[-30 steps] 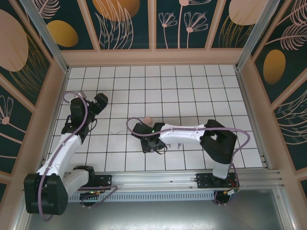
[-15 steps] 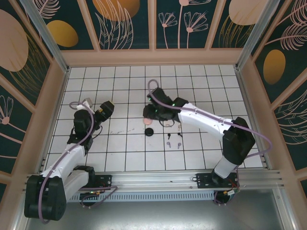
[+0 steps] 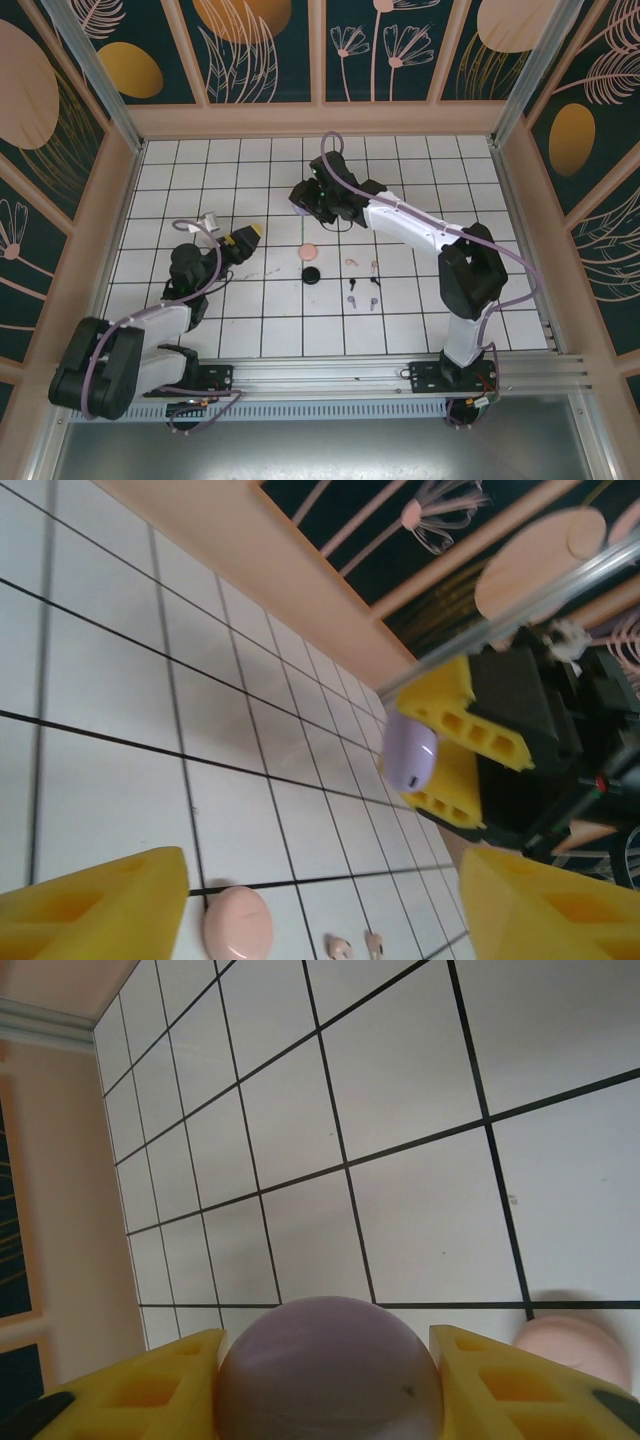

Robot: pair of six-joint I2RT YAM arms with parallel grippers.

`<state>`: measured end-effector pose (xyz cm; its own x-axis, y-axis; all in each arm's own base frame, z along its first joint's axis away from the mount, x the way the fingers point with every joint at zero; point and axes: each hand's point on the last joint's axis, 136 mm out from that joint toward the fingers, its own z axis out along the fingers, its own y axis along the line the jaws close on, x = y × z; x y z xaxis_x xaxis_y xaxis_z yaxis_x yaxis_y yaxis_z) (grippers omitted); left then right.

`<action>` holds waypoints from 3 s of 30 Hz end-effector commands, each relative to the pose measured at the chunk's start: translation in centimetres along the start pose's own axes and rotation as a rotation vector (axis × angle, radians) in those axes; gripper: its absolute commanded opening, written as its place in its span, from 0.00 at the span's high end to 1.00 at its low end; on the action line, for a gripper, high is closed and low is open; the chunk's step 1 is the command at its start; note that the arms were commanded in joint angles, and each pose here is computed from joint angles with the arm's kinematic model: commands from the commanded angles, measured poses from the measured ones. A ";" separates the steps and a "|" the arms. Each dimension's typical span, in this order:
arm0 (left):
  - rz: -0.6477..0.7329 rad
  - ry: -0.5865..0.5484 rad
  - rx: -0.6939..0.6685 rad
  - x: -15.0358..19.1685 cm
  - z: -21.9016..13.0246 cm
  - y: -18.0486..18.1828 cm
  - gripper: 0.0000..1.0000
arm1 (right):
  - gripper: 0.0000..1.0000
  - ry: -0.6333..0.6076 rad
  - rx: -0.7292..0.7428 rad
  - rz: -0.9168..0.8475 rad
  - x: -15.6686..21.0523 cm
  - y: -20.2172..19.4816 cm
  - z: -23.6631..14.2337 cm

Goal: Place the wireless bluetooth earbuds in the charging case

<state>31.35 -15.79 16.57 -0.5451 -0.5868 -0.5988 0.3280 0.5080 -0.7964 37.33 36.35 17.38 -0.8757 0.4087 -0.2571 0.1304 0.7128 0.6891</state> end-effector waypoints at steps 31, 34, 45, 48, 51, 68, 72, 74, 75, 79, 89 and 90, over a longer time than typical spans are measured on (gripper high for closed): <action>0.159 -0.003 0.217 1.2 9.8 -5.4 0.56 | 0.64 -0.006 -0.072 0.075 0.6 2.5 -1.2; 0.157 -0.006 0.225 1.2 9.9 -5.7 0.61 | 0.64 -0.008 -0.074 0.078 0.6 2.4 -1.3; 0.144 0.001 0.226 1.8 9.6 -5.6 0.62 | 0.64 -0.013 -0.077 0.086 0.4 2.1 -1.4; 0.141 0.001 0.228 1.9 9.5 -5.7 0.63 | 0.64 -0.017 -0.079 0.088 0.3 2.1 -1.4; 0.137 0.000 0.229 1.9 9.5 -5.7 0.64 | 0.64 -0.019 -0.079 0.090 0.2 2.1 -1.5; 0.126 0.015 0.234 2.6 10.2 -5.6 0.85 | 0.63 -0.004 -0.105 0.101 0.6 2.2 -1.5; 0.122 0.017 0.242 2.6 10.3 -5.8 0.93 | 0.53 -0.008 -0.114 0.103 0.4 2.5 -1.7; 0.115 0.021 0.241 2.8 10.3 -5.8 0.99 | 0.38 -0.020 -0.126 0.109 -0.2 2.7 -2.0; 0.112 0.022 0.242 2.8 10.2 -5.8 1.00 | 0.31 -0.033 -0.137 0.110 -0.9 3.0 -2.4; 0.100 0.030 0.239 2.9 10.0 -5.8 1.00 | 0.17 -0.111 -0.167 0.104 -3.8 3.6 -4.7; 0.218 0.136 0.233 3.0 9.4 -7.9 1.00 | 0.16 -0.240 -0.210 -0.151 -6.9 -0.2 -11.3; 0.241 0.152 0.232 3.1 9.4 -8.2 1.00 | 0.16 -0.240 -0.239 -0.203 -6.3 0.0 -11.8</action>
<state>34.80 -26.79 18.63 -0.5580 -0.4361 -0.7060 0.5463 0.4473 -0.7081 38.72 27.16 26.13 -0.7462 0.5274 -0.4062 0.0101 0.6192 0.7852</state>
